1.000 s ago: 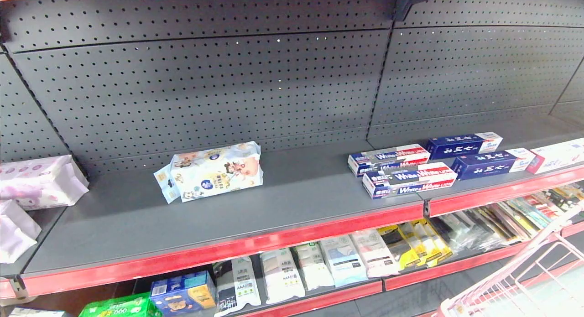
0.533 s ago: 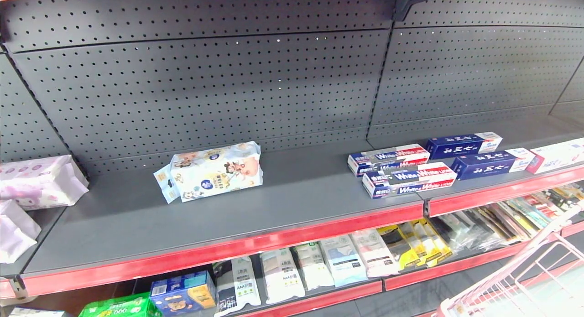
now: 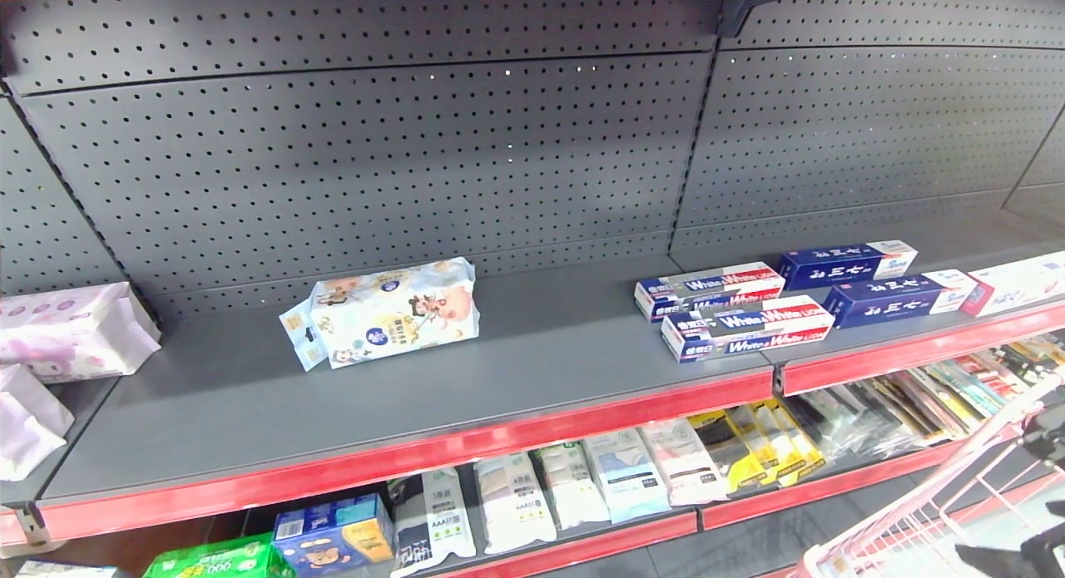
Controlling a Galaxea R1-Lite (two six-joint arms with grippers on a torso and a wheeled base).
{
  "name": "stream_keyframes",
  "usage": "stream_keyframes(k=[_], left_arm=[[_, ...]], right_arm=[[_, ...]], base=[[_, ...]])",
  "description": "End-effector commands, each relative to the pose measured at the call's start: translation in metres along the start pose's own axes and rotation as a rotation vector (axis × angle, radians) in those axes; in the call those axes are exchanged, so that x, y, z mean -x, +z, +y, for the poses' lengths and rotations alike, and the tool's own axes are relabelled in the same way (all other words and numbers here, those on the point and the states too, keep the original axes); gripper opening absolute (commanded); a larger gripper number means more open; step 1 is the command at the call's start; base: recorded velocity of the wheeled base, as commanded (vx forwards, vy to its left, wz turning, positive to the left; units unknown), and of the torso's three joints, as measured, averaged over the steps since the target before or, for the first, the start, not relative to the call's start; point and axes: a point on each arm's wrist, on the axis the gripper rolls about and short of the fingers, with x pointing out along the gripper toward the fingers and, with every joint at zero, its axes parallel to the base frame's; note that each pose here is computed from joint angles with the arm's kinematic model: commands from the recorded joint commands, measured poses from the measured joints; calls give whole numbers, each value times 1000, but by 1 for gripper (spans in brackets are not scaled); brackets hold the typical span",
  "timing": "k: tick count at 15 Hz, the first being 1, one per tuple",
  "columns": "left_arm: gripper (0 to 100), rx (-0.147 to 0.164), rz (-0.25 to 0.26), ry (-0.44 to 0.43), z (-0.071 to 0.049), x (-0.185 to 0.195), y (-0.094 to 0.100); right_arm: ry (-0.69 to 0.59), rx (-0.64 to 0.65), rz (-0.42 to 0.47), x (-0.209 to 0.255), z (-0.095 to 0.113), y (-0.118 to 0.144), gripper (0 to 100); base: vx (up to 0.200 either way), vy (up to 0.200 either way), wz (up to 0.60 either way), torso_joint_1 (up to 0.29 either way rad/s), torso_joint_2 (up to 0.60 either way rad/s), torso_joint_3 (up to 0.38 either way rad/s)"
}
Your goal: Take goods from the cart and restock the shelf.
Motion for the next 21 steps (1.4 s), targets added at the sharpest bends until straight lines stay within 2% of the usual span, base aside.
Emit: stream_keyframes(k=[1, 3, 6, 7, 16, 21], left_arm=[[100, 1, -1, 1, 0, 0, 0], [100, 1, -1, 1, 0, 0, 0], [100, 1, 1, 1, 0, 0, 0], [100, 1, 1, 1, 0, 0, 0], [100, 1, -1, 1, 0, 0, 0], [100, 1, -1, 1, 0, 0, 0]], right_arm=[[162, -17, 298, -54, -6, -47, 100], [202, 38, 362, -64, -22, -63, 100], [224, 218, 321, -70, -49, -81, 100], [224, 237, 304, -72, -50, -84, 100], [251, 198, 312, -79, -54, -89, 100], [136, 165, 296, -76, -72, -98, 100]], base=[[0, 0, 0, 0, 0, 0], [0, 0, 0, 0, 0, 0], [0, 0, 0, 0, 0, 0], [0, 0, 0, 0, 0, 0], [0, 0, 0, 0, 0, 0], [0, 0, 0, 0, 0, 0]])
